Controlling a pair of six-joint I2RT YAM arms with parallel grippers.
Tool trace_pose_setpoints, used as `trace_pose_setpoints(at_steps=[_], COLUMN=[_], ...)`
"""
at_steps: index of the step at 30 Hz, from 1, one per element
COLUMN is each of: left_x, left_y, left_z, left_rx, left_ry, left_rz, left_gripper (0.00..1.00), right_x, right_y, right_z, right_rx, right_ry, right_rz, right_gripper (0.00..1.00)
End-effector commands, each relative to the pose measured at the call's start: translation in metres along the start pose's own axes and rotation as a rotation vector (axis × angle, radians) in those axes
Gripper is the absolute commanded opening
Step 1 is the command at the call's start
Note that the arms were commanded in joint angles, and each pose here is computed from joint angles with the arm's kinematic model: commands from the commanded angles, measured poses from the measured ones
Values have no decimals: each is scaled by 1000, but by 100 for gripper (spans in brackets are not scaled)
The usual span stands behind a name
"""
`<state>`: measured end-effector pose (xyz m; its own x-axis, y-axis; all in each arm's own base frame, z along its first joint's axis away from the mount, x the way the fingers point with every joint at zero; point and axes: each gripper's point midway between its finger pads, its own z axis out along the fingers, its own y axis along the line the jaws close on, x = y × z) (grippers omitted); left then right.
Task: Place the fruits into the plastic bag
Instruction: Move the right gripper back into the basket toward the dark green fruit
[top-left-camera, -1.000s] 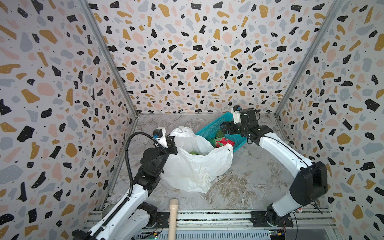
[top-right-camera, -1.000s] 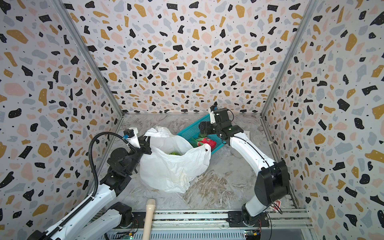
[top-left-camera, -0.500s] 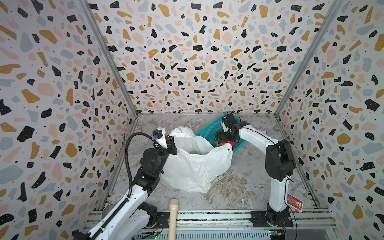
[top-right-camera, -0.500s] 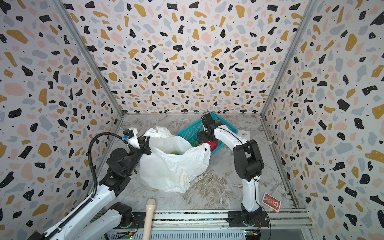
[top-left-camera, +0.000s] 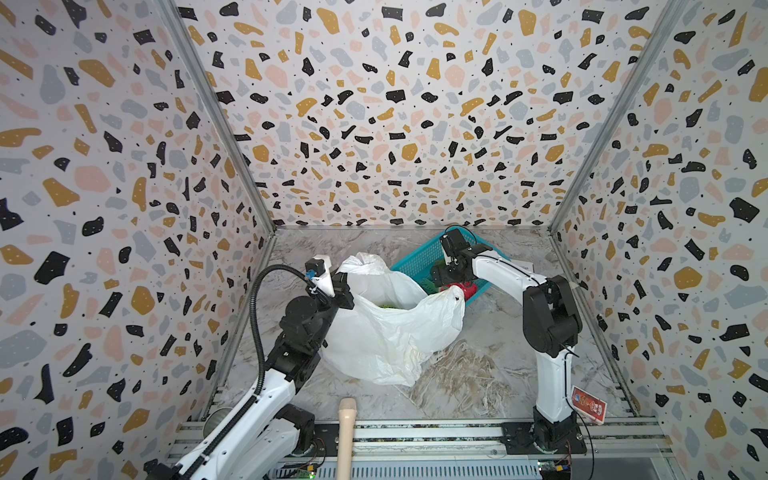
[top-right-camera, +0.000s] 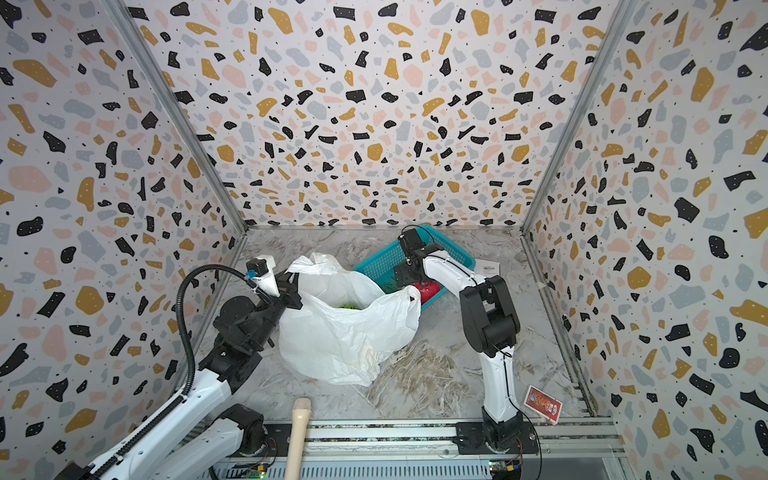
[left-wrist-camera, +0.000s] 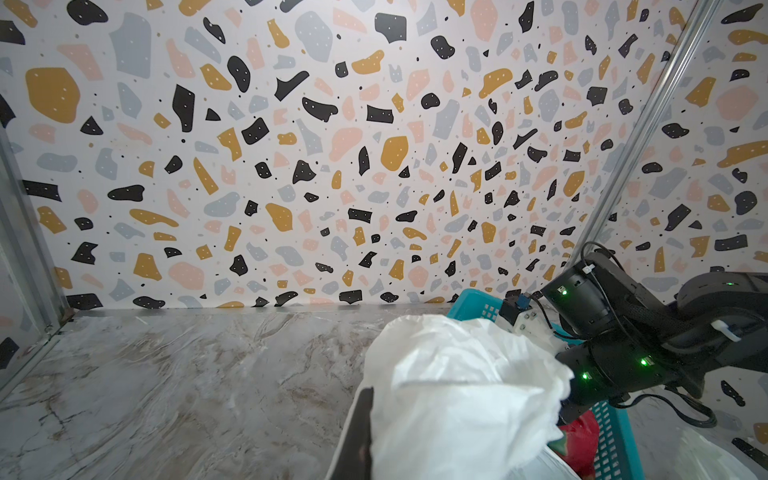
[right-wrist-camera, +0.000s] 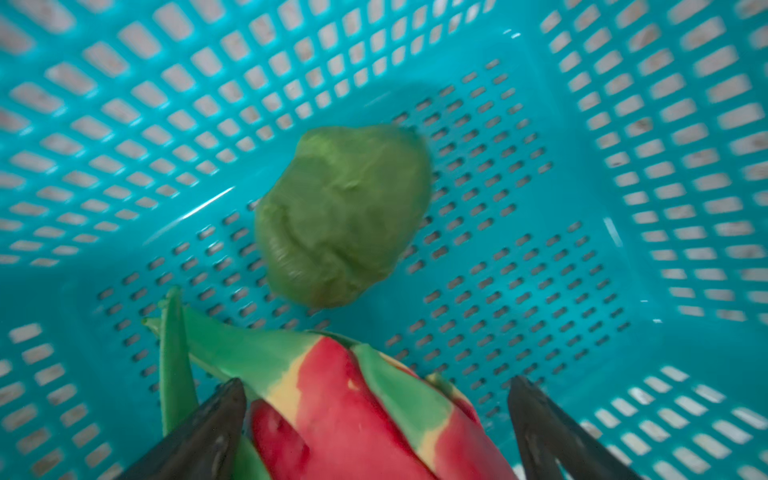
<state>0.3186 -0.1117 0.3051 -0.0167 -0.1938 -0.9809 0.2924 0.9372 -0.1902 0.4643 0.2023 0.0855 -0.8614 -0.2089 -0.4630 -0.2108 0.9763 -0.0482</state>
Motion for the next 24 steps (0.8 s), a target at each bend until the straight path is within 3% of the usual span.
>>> trace_pose_setpoints(at_steps=[1,5,10,19,24], left_x=[-18,-23,-28,-33,-34], left_y=[-3,-3,1,9,14], left_z=[1,1,-1,-3,-2], left_rx=[8,5,-15,-64,-96], left_ry=[-51,-63,-81,-103,-108], left_rz=[19,17,10,2,3], left_gripper=[0,0,0,0,0], right_x=[-3,-24,-17,62,102], right_y=[-53,-61,-80,-91,-118], right_z=[5,0,1,-3,-20], right_rx=[103,45,41,10,32], right_ry=[41,10,21,93,89], right_rz=[100,160,220,336,515], right_gripper=[97,97,98,98,98])
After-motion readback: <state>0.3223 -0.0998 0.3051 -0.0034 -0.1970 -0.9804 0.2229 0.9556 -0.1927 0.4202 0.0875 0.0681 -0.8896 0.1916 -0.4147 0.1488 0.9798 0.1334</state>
